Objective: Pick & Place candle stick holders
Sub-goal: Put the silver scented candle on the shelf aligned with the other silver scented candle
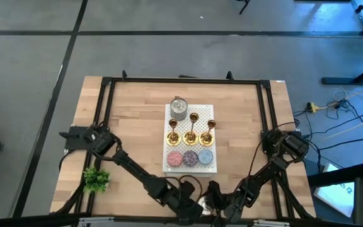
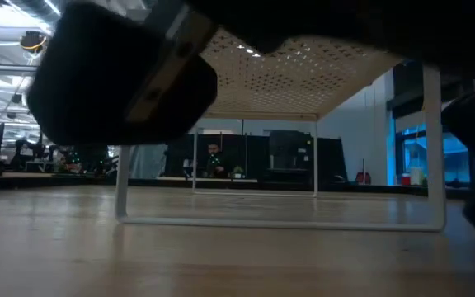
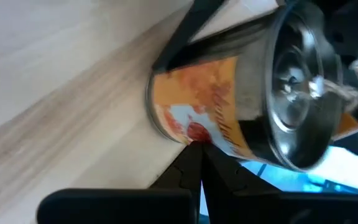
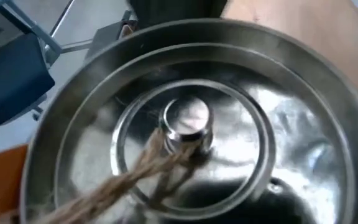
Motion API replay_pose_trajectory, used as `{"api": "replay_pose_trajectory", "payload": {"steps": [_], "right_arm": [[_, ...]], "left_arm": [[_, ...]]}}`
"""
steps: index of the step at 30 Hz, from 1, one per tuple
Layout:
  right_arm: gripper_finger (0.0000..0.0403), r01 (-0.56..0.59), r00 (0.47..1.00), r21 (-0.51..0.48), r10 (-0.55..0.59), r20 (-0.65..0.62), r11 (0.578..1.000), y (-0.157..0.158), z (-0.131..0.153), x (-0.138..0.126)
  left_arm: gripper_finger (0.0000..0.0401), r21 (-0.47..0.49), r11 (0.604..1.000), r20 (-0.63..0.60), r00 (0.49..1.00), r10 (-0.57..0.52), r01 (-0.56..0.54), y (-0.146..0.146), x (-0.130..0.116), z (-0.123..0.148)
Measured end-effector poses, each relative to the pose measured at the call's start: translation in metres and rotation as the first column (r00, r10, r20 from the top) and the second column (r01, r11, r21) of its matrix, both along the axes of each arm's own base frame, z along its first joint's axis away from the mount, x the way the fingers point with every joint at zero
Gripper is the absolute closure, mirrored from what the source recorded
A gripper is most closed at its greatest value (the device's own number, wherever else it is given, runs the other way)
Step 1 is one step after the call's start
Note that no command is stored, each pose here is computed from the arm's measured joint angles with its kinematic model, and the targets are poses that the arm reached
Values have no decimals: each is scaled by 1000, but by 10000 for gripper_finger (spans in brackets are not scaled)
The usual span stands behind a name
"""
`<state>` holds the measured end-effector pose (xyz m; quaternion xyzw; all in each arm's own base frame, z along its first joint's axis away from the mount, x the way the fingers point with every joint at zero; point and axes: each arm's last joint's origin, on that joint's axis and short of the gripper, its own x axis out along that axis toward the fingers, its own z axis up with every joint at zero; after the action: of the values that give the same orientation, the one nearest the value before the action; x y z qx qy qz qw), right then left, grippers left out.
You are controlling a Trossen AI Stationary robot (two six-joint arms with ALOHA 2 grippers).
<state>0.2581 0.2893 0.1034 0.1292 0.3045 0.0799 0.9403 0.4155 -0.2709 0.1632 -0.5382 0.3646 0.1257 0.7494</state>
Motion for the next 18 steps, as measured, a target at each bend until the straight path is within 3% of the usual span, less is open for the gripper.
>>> {"api": "replay_pose_trajectory", "payload": {"steps": [8, 13, 18], "right_arm": [[8, 0, 1000, 0, 0, -5, 1000, 0, 0, 0], [44, 24, 1000, 26, -23, -14, 999, -1, 1, 0], [45, 41, 999, 52, -40, -20, 998, 0, 2, 0]], "left_arm": [[399, -2, 1000, 2, 1000, -11, 11, 4, 3, 0], [399, 6, 1000, 1, 1000, -16, 16, 4, 3, -1], [400, 7, 1000, 5, 1000, -13, 13, 1, 1, 0]]}}
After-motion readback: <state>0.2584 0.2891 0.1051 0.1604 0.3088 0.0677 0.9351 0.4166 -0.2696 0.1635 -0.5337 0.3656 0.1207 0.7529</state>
